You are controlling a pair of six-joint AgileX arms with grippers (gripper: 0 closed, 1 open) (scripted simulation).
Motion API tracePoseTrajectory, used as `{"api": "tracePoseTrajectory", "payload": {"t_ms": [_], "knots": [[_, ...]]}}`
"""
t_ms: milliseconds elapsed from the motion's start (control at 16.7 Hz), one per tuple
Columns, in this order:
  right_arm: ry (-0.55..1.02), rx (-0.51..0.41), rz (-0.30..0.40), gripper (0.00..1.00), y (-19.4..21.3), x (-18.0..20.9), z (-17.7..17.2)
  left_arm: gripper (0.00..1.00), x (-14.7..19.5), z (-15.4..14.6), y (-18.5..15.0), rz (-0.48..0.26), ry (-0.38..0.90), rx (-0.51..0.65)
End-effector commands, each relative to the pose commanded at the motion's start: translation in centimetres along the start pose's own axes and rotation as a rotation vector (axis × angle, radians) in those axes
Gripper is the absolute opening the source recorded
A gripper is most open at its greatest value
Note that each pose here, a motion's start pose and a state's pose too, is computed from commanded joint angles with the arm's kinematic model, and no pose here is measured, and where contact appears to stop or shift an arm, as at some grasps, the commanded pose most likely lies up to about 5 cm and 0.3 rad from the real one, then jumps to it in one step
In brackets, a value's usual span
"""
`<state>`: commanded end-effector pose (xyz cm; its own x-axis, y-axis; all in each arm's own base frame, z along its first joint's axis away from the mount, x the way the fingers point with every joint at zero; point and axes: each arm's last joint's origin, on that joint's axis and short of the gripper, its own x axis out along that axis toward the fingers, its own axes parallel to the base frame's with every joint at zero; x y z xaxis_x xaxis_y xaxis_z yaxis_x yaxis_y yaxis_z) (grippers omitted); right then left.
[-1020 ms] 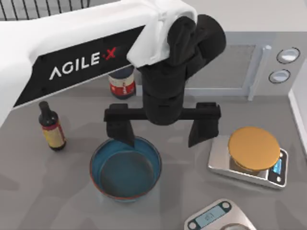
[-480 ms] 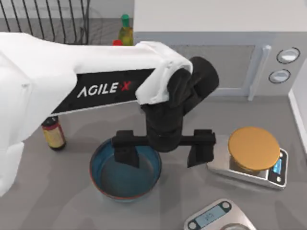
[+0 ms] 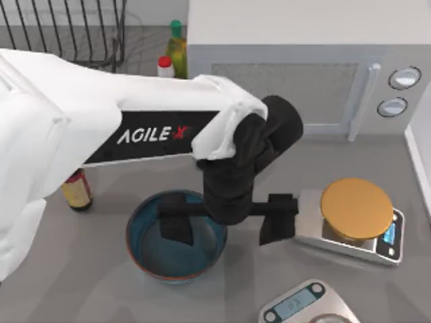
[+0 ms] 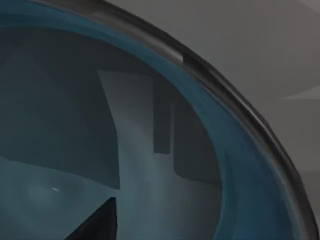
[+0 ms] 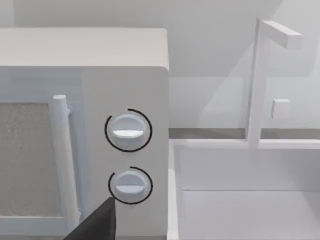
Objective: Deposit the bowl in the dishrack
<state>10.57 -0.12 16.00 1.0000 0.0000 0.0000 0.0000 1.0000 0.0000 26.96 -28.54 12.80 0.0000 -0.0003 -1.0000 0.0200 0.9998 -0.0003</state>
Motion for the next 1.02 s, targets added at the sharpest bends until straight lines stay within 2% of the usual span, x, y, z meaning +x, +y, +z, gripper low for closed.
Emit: {"api": "tracePoseTrajectory", "payload": {"t_ms": [720,1020], "knots": [[0.0,0.0,0.0,1.0,0.0,0.0,0.0,0.02,0.0,0.0,0.0,0.0,0.0,0.0],[0.0,0.0,0.0,1.0,0.0,0.0,0.0,0.0,0.0,0.0,0.0,0.0,0.0,0.0]]}}
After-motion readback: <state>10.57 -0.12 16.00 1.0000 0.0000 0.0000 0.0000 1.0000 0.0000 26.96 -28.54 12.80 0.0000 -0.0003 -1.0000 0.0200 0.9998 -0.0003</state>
